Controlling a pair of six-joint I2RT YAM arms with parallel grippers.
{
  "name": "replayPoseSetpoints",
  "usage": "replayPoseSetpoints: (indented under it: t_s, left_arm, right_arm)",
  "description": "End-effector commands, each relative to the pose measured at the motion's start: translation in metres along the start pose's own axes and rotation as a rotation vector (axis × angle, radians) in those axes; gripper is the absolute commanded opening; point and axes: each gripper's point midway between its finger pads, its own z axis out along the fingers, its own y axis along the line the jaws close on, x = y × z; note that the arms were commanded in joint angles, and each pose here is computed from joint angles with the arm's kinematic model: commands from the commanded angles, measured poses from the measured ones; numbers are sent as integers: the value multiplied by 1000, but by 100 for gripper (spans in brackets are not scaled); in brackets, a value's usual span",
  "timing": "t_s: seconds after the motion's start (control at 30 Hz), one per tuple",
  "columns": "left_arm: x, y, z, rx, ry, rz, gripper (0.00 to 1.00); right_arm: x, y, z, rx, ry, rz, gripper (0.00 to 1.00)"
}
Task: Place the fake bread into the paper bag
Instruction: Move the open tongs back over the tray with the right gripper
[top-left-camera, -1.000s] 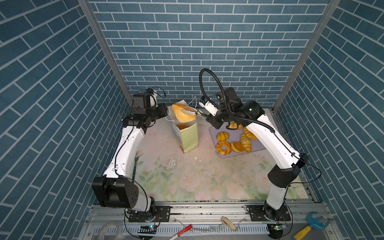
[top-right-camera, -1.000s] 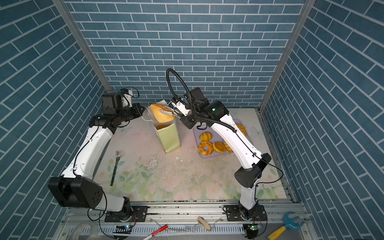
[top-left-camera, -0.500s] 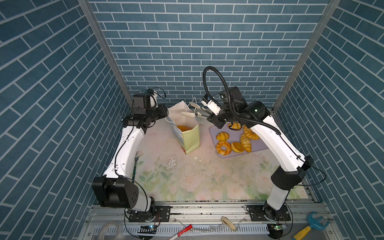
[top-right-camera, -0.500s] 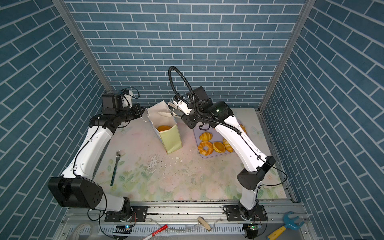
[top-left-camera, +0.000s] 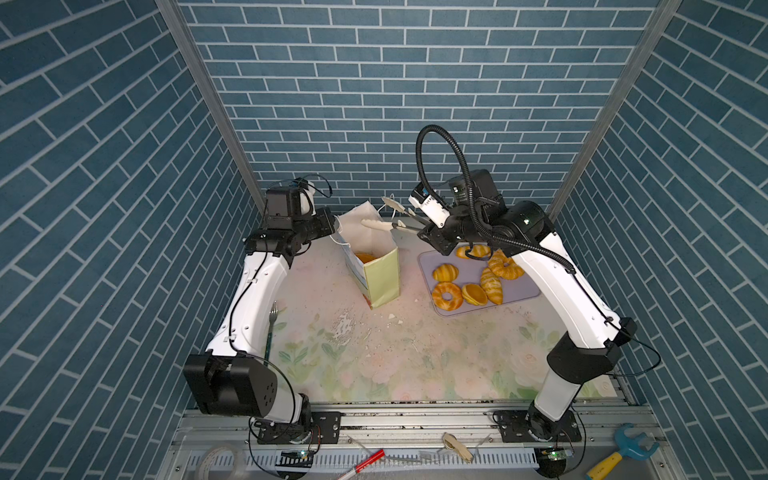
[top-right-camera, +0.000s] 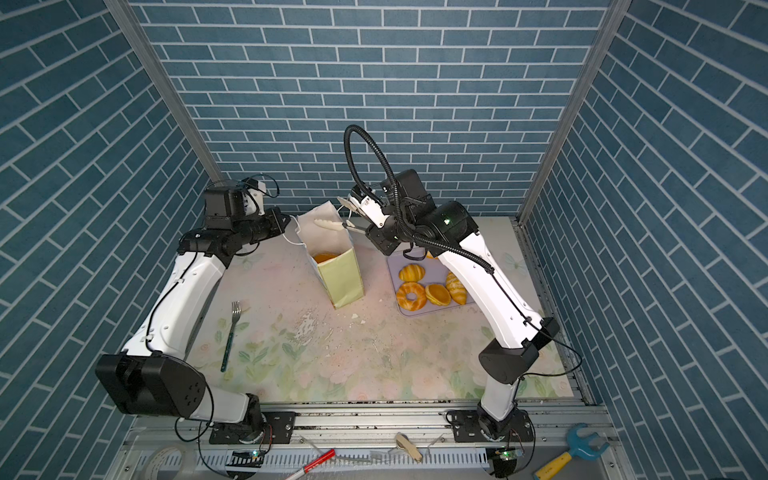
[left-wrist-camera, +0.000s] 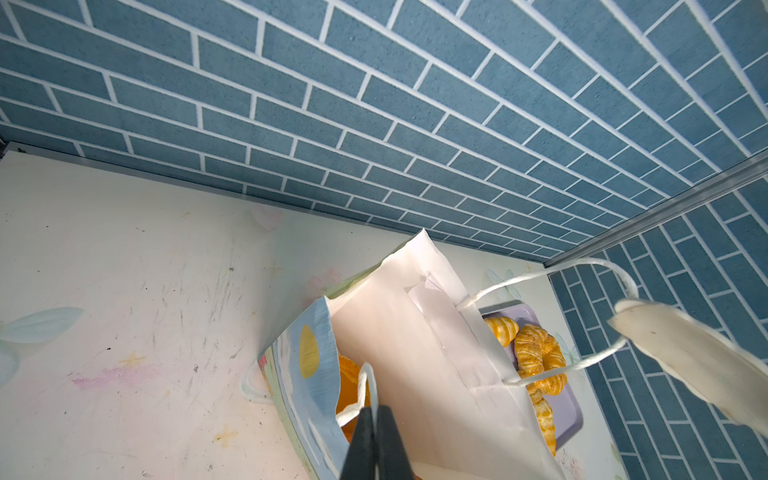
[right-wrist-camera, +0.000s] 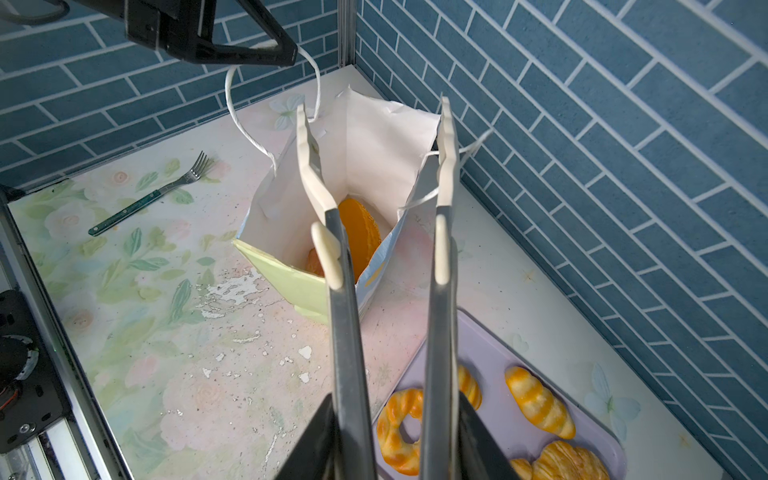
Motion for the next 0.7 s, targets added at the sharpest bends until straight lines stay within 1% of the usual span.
replayPoseSetpoints:
  t_s: [0.0, 0.13, 0.3, 0.43, 0.53, 0.6, 0.63, 0.67]
  left_arm:
    - [-3, -9, -7, 20, -4, 22, 3]
    - [-2, -9, -7, 24, -5, 23, 3]
    - [-1, -10, -6, 33, -6, 24, 3]
    - [0, -9, -7, 30, -8, 23, 4]
    - [1, -8, -5, 28, -7, 23, 5]
    - [1, -8, -5, 26, 2, 15, 9]
    - [1, -8, -6, 26, 6, 12, 12]
    - [1, -8, -6, 20, 4, 10, 17]
  right_arm:
    - [-22, -11, -26, 45, -104, 32, 41]
    - [-22, -29, -43, 76, -148, 89, 40]
    - [5, -65, -60, 183, -120, 185, 40]
    - [40, -92, -71, 288, -71, 273, 40]
    - [77, -111, -76, 363, -22, 353, 40]
    - [104, -119, -77, 395, 21, 416, 40]
    - [115, -122, -77, 406, 39, 446, 40]
    - [126, -122, -75, 413, 59, 473, 40]
